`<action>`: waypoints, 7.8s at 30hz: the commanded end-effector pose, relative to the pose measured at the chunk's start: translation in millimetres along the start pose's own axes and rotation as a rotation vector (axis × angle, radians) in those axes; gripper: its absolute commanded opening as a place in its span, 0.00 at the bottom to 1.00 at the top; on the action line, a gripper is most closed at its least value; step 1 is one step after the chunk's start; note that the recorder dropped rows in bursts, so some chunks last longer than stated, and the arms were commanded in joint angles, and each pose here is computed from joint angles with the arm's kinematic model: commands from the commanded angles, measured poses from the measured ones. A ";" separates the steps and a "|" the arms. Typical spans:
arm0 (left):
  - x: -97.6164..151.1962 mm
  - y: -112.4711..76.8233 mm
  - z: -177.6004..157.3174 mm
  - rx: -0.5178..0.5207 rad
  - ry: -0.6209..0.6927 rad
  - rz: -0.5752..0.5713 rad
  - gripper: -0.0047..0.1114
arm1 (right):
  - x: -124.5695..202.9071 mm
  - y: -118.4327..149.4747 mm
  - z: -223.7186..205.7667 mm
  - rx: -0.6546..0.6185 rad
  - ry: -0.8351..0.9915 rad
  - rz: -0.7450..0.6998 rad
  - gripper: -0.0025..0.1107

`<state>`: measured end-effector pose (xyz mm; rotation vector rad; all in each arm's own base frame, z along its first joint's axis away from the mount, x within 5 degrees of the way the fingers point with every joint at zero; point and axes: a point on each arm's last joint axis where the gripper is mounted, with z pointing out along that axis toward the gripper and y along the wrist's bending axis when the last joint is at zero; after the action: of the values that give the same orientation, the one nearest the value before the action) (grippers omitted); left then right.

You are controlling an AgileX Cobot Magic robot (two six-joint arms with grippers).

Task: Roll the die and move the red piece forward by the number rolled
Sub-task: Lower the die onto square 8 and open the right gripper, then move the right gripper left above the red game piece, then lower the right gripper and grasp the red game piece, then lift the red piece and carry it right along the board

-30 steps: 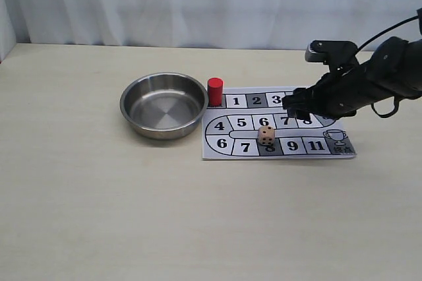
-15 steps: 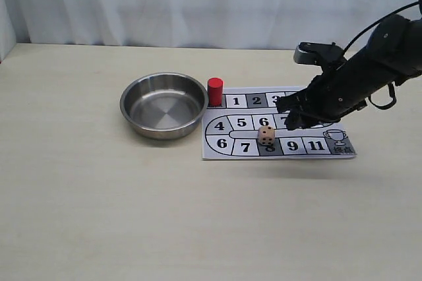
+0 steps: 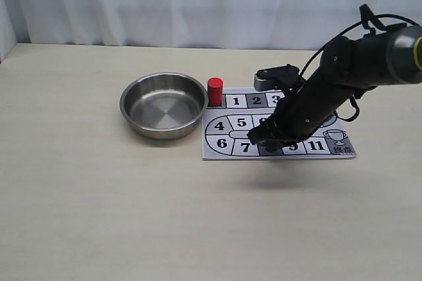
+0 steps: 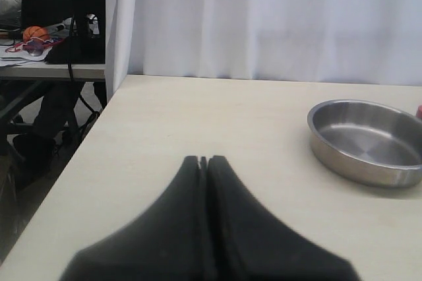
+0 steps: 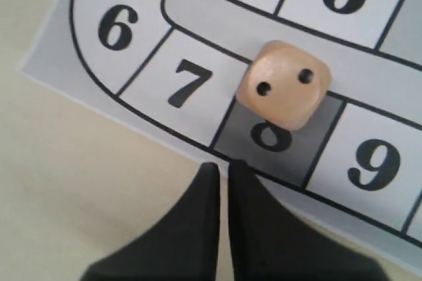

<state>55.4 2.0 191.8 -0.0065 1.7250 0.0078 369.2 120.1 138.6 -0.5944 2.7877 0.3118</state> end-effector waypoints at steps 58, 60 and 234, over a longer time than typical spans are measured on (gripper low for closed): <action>-0.7 -0.3 0.1 0.003 -0.013 -0.006 0.04 | -39.9 -7.7 -22.8 0.078 0.009 0.032 0.06; -0.7 -0.3 0.1 0.003 -0.013 -0.006 0.04 | -46.2 -7.0 -29.3 0.076 -0.001 0.049 0.07; -0.5 -0.3 0.1 0.003 -0.011 -0.006 0.04 | -131.1 -10.4 17.9 0.123 -0.300 -0.001 0.06</action>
<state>55.4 2.0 191.8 -0.0065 1.7250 0.0078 491.9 165.6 160.3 -0.4986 2.4966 0.1952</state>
